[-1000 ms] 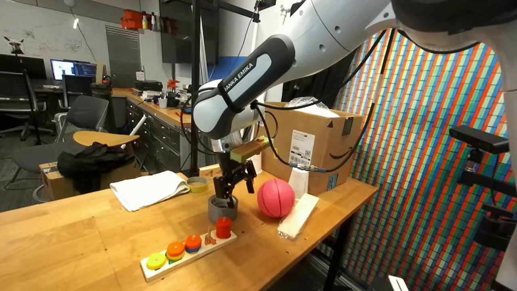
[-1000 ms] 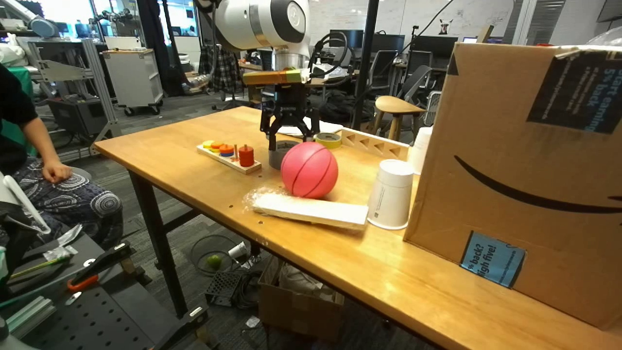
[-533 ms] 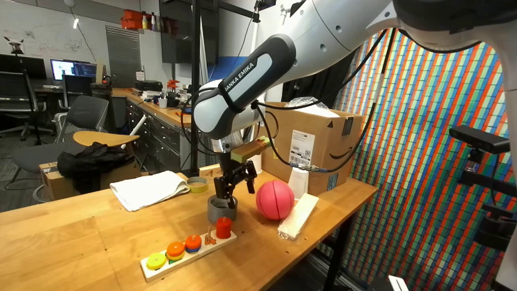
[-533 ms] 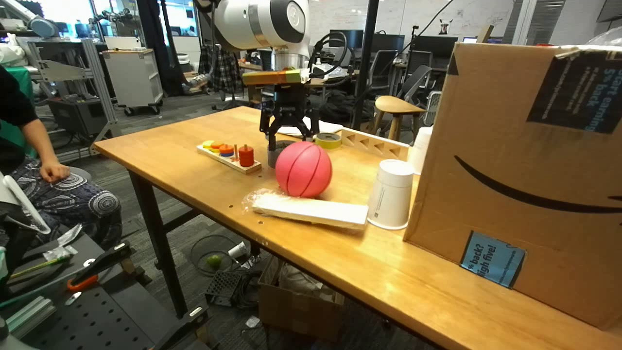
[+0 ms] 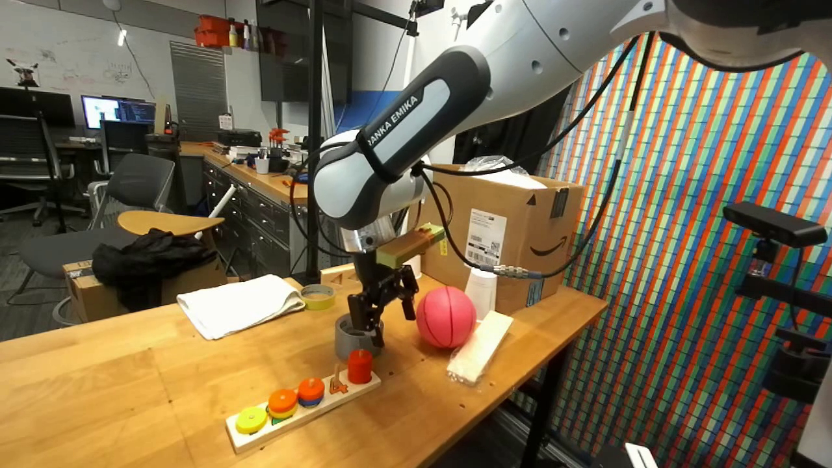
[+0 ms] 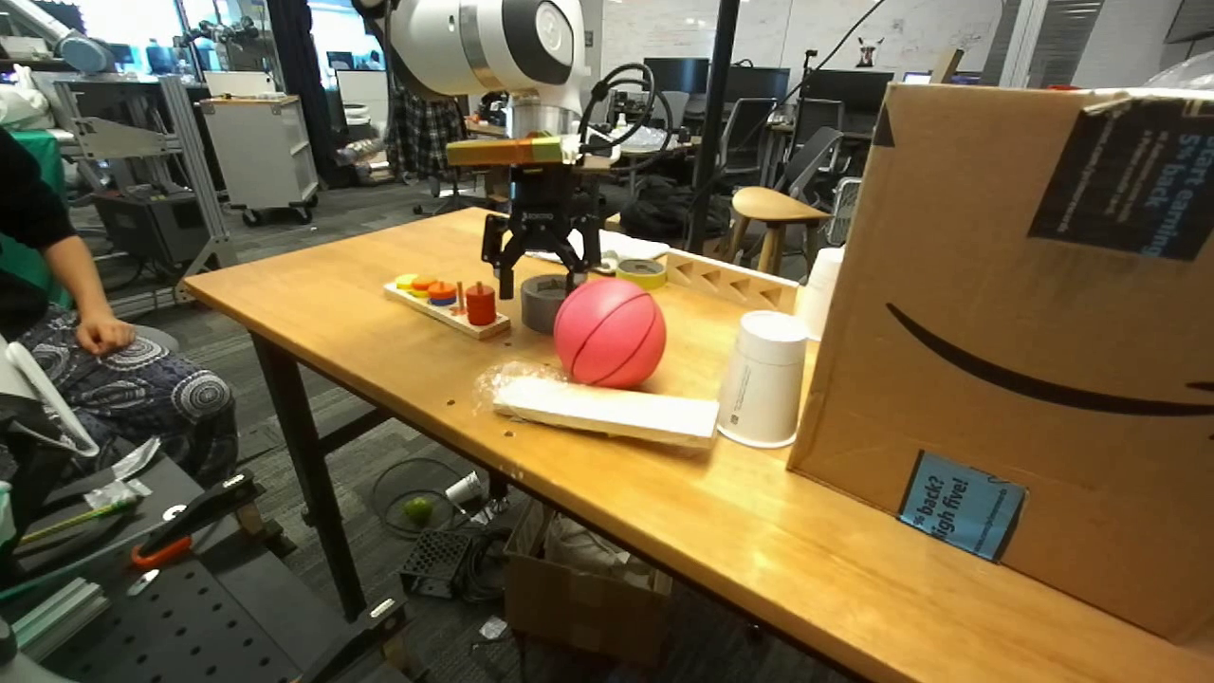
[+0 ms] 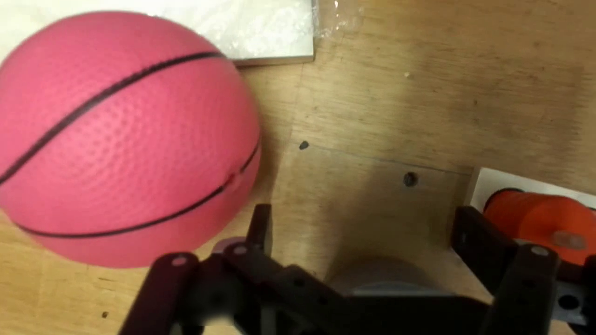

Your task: Push the basketball between the two cups

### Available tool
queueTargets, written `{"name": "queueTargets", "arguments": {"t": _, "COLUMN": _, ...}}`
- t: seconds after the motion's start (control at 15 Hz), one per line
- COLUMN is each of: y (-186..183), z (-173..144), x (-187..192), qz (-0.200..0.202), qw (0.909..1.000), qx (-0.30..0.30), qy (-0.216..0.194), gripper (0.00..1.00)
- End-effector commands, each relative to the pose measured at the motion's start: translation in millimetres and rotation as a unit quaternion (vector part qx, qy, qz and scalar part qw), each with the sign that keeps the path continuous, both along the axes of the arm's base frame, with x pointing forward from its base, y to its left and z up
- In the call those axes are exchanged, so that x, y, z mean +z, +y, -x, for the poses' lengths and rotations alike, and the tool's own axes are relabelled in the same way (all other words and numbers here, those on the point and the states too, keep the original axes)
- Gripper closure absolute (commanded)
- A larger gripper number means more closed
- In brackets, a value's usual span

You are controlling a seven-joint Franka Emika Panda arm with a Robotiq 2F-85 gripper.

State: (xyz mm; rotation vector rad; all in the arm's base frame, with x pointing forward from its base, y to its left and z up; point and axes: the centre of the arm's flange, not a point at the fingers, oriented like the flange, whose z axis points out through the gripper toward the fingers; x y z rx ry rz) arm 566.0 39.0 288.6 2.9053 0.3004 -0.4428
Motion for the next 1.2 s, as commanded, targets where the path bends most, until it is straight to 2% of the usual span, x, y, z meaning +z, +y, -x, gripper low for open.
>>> {"name": "queueTargets", "arguments": {"t": 0.0, "y": 2.9, "z": 39.5, "x": 8.5, "qz": 0.006, "qw": 0.9999, "qx": -0.008, "qy": -0.001, "gripper": 0.00}}
{"name": "queueTargets", "arguments": {"t": 0.33, "y": -15.2, "z": 62.6, "x": -2.5, "qz": 0.006, "qw": 0.9991, "qx": -0.038, "qy": 0.018, "gripper": 0.00}}
{"name": "queueTargets", "arguments": {"t": 0.67, "y": -21.8, "z": 65.5, "x": -13.1, "qz": 0.005, "qw": 0.9983, "qx": -0.048, "qy": 0.032, "gripper": 0.00}}
{"name": "queueTargets", "arguments": {"t": 1.0, "y": -21.6, "z": 51.6, "x": -11.6, "qz": 0.008, "qw": 0.9987, "qx": -0.041, "qy": 0.030, "gripper": 0.00}}
{"name": "queueTargets", "arguments": {"t": 1.13, "y": -26.1, "z": 30.0, "x": 4.3, "qz": 0.025, "qw": 0.9991, "qx": -0.031, "qy": 0.016, "gripper": 0.00}}
